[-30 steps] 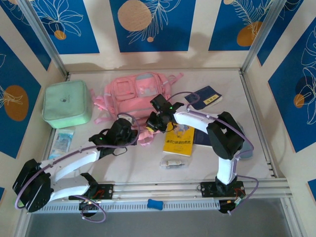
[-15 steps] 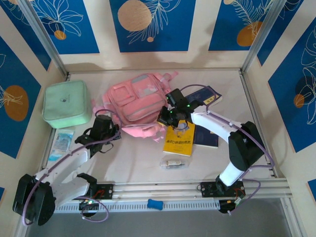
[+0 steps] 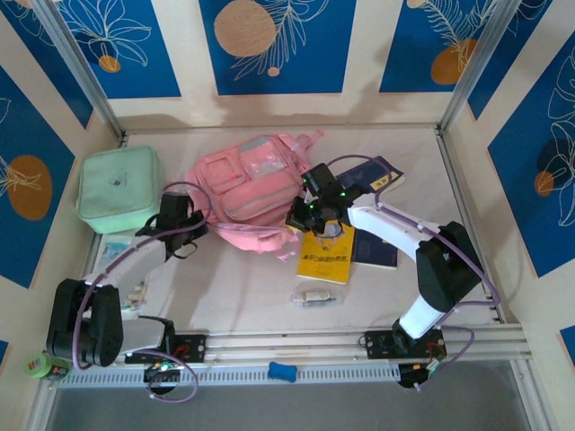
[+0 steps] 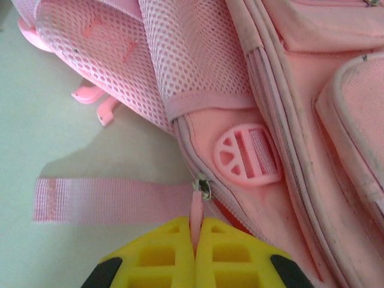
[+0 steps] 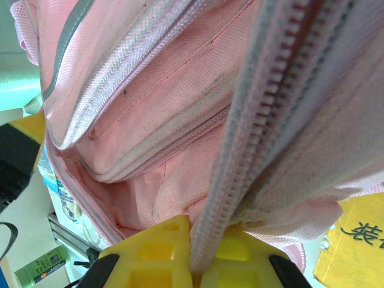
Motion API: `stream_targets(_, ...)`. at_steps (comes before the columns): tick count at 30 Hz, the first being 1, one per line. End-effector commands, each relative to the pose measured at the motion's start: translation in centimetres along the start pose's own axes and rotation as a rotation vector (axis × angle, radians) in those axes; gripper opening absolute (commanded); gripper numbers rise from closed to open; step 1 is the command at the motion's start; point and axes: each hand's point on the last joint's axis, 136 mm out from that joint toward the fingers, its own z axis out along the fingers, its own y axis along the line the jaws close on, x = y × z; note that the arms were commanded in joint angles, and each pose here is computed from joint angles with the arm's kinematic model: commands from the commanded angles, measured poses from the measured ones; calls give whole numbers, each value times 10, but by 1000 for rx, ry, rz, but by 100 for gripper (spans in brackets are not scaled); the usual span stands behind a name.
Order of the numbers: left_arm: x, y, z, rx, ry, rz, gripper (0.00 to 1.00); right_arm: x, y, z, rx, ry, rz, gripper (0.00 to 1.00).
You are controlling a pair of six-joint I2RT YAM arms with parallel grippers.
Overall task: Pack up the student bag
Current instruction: Unzip the student bag at the top-center of the table.
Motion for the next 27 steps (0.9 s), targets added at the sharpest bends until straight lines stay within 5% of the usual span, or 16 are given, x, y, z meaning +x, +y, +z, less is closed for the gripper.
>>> stream_targets(1, -27, 8, 1, -33, -56, -14, 0, 1, 21, -11, -56, -25, -35, 0)
stream_targets(19, -44, 0, 9, -53, 28, -10, 0, 0, 38, 27, -34, -102, -15, 0)
stream_targets(27, -56, 6, 2, -119, 16, 31, 31, 17, 54, 73, -74, -45, 56, 0)
